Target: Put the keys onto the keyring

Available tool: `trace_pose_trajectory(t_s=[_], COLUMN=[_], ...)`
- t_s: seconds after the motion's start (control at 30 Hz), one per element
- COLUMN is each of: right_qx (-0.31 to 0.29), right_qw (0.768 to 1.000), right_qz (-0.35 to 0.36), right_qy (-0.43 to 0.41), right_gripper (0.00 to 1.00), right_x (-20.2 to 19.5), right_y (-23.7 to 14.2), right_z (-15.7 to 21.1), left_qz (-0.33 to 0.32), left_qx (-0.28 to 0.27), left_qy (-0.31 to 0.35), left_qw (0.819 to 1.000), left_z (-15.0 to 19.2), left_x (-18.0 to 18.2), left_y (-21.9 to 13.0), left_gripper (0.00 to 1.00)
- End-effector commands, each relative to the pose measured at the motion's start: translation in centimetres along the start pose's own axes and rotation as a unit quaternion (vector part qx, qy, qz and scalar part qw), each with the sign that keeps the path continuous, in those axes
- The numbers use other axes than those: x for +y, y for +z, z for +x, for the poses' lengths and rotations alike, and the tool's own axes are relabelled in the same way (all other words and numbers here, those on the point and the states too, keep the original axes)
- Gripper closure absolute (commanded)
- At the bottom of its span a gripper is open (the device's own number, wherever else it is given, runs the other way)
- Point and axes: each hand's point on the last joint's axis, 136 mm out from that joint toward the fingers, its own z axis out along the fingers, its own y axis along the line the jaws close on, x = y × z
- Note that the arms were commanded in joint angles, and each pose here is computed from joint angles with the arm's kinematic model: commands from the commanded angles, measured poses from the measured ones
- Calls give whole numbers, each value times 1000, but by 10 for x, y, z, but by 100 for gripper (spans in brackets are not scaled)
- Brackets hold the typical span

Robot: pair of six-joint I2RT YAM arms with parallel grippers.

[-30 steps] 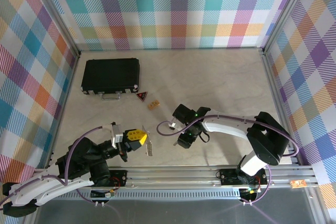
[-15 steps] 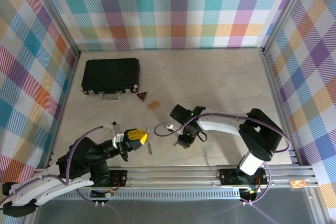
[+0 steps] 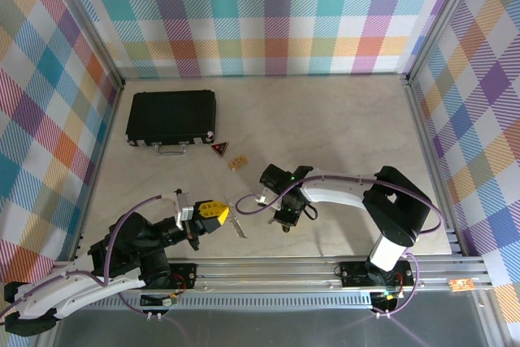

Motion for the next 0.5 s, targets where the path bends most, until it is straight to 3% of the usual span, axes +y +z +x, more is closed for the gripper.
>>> trace_pose_trajectory(t_s=[0.0, 0.47], right_qx=[-6, -35], right_qw=[1000, 999], right_qz=[4, 21], right_qy=[-9, -2], right_gripper=[84, 99], right_x=[1, -2], right_y=[-5, -20], right_z=[-6, -10], left_qz=[6, 5], left_qx=[-11, -12], left_qy=[-5, -6], left_qw=[1000, 1000], left_z=[-3, -4], left_x=[-3, -2], left_y=[-2, -3], left_gripper=[100, 100])
